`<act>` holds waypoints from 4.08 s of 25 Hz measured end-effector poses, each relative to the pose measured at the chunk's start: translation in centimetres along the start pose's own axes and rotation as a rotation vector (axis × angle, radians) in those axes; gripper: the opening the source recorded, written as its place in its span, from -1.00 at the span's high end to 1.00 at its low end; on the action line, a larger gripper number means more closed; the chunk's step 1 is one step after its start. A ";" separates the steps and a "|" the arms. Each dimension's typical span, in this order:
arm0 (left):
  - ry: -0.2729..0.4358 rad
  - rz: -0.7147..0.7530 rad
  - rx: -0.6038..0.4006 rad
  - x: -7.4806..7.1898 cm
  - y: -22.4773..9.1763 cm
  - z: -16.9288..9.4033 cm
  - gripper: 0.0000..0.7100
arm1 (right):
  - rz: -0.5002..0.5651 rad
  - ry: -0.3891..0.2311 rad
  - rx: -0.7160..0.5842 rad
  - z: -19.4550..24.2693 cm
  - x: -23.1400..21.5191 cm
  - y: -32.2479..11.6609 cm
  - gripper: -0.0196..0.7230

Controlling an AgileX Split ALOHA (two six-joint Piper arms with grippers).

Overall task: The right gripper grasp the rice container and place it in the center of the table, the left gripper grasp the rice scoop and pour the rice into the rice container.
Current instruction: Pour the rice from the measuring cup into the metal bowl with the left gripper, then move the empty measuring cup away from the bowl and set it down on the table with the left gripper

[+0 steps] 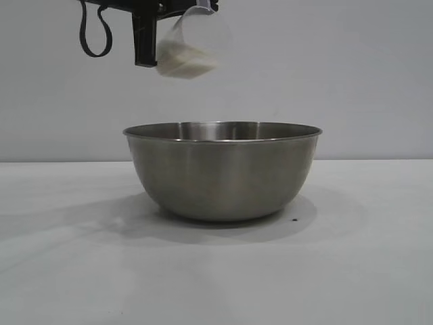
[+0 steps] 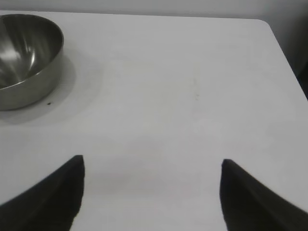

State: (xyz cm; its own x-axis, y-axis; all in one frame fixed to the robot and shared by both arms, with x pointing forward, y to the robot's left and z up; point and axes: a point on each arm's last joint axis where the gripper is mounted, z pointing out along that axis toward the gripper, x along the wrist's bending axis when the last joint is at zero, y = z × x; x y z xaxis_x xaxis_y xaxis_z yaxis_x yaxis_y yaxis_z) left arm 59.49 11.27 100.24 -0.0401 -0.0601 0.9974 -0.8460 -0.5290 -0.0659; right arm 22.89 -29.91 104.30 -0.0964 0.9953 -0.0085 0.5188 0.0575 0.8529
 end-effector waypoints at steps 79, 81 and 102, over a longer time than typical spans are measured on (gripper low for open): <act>0.231 -0.845 0.218 0.6 -0.1 1.5 1.00 | 0.000 0.000 0.000 0.0 0.0 0.0 -0.51; 0.280 -0.959 0.248 0.7 -0.6 1.3 1.00 | 0.000 0.000 0.000 0.0 0.0 0.0 -0.51; 0.523 -1.423 0.808 -2.2 -8.6 -4.7 1.00 | 0.000 0.000 0.000 0.0 0.0 0.0 -0.51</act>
State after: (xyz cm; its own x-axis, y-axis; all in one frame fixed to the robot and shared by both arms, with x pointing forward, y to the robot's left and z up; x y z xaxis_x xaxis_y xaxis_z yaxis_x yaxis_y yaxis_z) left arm 64.40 19.92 98.78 0.1526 0.9731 0.1723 0.0879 -0.1870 0.9784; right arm 22.89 -29.90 104.30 -0.0967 0.9953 -0.0081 0.5188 0.0574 0.8529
